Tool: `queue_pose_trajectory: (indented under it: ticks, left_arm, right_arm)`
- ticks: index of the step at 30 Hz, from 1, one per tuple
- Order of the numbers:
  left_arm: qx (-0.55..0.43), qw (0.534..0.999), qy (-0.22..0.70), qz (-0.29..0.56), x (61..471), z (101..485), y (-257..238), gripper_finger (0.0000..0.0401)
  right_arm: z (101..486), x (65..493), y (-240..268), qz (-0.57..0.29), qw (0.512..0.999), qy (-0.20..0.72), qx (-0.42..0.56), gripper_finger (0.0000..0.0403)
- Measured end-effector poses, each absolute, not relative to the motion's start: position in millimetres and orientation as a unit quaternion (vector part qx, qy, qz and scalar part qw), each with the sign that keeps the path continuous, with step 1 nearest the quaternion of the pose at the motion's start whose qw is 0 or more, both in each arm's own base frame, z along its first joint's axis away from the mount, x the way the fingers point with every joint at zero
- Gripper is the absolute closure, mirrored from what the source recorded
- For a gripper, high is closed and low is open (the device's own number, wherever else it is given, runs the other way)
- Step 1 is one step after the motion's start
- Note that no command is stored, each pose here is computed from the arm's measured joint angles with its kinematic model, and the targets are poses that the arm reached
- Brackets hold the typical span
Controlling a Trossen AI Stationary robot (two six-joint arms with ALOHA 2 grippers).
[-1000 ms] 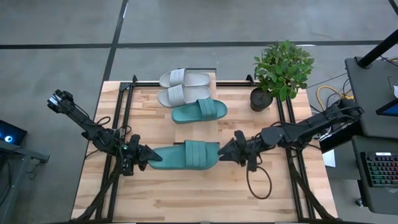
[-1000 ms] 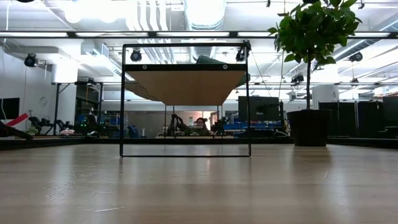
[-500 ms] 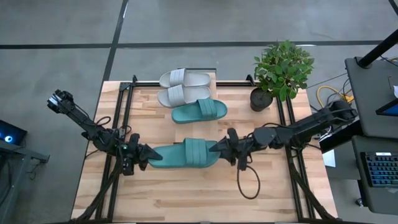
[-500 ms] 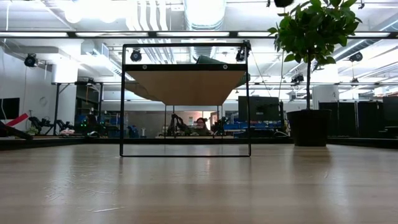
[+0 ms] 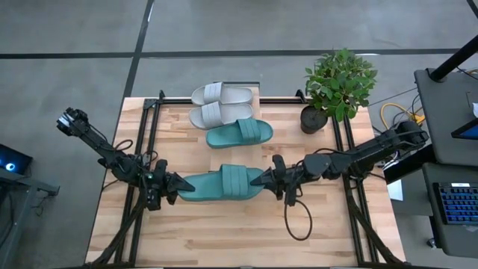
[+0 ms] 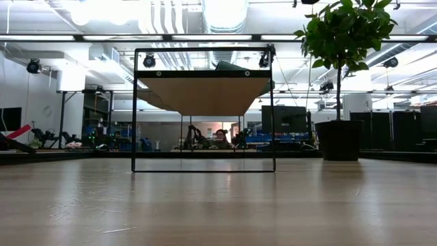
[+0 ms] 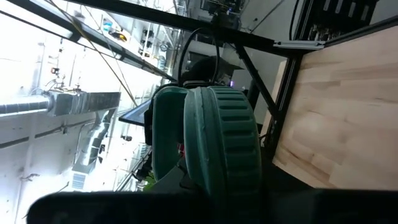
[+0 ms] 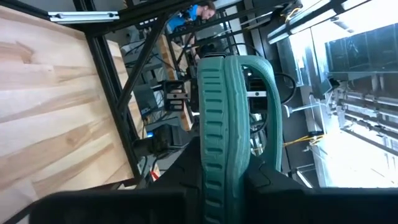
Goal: Pick and place slides into the shelf
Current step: Put the blue slide on the shelf
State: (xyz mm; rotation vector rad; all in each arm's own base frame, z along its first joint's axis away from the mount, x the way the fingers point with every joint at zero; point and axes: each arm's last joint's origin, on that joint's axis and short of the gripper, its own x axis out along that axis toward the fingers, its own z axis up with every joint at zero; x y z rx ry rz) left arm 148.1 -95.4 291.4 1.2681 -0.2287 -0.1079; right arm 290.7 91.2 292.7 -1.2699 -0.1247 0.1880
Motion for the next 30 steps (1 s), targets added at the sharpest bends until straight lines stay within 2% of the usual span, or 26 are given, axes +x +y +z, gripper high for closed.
queue_pose_trajectory:
  ticks: [3, 6, 15, 19, 24, 30]
  left_arm:
    - [0.58, 0.806, -0.107, -0.051, 147.9, 291.8, -95.3, 0.0366]
    - [0.54, 0.833, -0.112, -0.048, 146.8, 296.3, -94.3, 0.0363]
    - [0.446, 0.887, -0.12, 0.019, 138.7, 311.8, -84.6, 0.0214]
    - [0.396, 0.911, -0.111, 0.042, 134.3, 315.0, -79.7, 0.0169]
    - [0.355, 0.927, -0.099, 0.071, 131.4, 316.7, -75.7, 0.0152]
    - [0.348, 0.931, -0.093, 0.068, 132.1, 316.1, -76.6, 0.015]
  right_arm:
    - [292.8, 290.7, 91.1, 0.087, 0.799, -0.058, -0.592, 0.0373]
    - [293.0, 290.7, 91.1, 0.085, 0.798, -0.059, -0.593, 0.0373]
    - [295.1, 287.3, 86.3, 0.056, 0.796, -0.025, -0.603, 0.0373]
    - [293.9, 282.6, 81.5, 0.053, 0.794, 0.014, -0.606, 0.0373]
    - [293.6, 271.1, 73.5, 0.06, 0.796, 0.058, -0.6, 0.0373]
    - [300.3, 250.1, 68.5, 0.063, 0.8, 0.041, -0.595, 0.0373]
